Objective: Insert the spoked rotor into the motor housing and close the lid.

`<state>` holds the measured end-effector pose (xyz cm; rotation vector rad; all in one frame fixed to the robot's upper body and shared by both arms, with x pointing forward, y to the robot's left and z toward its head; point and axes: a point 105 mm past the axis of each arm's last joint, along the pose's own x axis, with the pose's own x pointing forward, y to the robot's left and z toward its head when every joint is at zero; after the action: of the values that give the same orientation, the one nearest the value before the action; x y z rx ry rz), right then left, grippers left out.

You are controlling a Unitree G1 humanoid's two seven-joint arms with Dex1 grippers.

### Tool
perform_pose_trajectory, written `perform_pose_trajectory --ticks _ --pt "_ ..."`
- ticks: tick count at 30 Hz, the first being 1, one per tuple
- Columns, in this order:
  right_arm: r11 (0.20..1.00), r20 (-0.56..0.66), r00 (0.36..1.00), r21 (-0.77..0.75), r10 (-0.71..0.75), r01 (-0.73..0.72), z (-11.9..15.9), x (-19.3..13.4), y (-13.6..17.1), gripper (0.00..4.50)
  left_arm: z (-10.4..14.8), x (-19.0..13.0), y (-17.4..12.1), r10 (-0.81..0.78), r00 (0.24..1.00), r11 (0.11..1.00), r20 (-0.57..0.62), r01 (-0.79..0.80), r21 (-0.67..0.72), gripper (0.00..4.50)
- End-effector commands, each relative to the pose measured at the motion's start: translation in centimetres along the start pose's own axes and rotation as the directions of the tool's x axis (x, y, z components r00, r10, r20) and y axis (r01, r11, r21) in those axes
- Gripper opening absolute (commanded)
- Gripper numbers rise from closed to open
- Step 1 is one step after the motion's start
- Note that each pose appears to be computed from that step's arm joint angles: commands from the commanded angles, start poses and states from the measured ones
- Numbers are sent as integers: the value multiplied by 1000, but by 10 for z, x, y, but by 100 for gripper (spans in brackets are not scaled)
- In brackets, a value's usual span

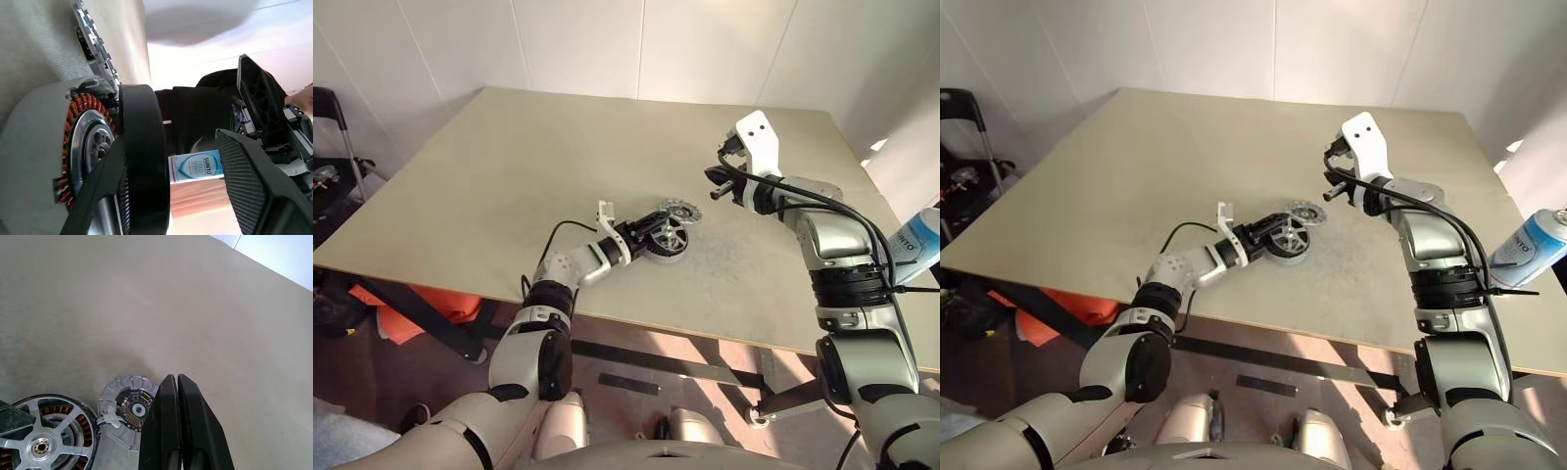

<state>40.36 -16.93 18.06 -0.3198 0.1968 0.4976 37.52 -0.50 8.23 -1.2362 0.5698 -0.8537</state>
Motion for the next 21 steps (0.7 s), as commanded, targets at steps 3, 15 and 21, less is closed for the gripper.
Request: perform_pose_trajectory --ticks 3,15,21 --pt "999 59 998 -27 26 -24 17 1 5 0 26 -17 -22 -39 997 996 61 33 84 263" --pt "981 40 980 6 193 -193 1 4 54 0 42 -50 -28 -11 993 985 119 -10 174 263" --pt "971 40 970 22 239 -240 -1 4 68 0 42 -56 -25 13 991 979 134 -41 202 263"
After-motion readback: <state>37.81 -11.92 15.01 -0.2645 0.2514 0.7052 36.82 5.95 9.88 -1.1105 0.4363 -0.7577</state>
